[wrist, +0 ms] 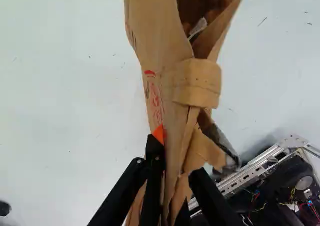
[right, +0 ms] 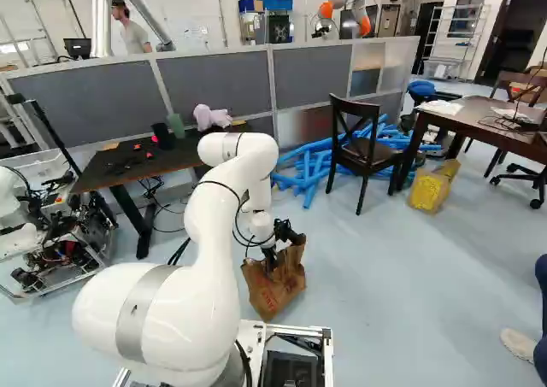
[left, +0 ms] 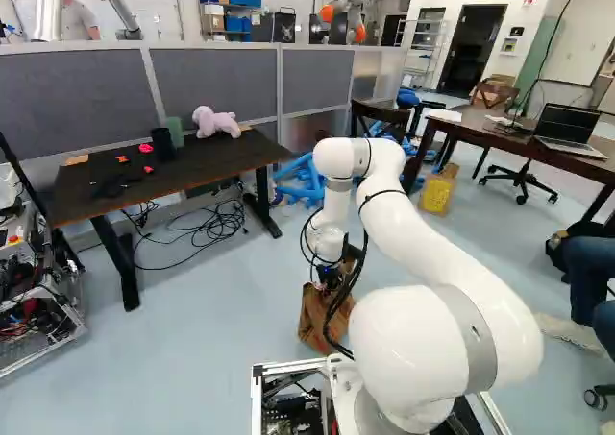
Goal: Pick up the bag on the ground and place it on the table
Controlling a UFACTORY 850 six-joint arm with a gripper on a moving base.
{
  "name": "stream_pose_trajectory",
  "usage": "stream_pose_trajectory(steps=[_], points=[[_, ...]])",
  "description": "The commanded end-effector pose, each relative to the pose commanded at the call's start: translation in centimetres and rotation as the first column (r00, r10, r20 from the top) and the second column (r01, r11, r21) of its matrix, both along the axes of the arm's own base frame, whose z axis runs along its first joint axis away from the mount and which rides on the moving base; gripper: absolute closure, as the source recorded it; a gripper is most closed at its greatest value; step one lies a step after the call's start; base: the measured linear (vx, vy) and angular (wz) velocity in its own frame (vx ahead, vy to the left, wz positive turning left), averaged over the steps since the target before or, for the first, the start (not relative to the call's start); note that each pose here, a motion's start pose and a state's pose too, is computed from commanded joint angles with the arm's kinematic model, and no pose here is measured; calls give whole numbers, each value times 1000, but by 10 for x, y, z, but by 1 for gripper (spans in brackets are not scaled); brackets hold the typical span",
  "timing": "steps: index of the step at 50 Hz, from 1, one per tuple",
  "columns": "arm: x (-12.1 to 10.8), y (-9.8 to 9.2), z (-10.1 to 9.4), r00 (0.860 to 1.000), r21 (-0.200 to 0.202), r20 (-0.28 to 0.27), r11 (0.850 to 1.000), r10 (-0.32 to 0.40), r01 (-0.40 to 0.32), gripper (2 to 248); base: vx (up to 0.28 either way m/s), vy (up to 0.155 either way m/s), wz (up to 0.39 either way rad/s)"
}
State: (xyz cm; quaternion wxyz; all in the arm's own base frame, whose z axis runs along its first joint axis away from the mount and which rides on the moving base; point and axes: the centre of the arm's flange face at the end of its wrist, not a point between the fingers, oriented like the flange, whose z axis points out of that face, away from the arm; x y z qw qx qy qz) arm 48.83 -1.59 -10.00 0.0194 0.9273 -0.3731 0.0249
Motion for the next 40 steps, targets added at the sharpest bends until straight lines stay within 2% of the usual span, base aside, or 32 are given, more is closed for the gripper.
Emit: stream_pose_trajectory(steps=[40], points=[[-4, 1, 61, 999, 3, 21, 999, 39, -39, 229, 0, 0, 0]])
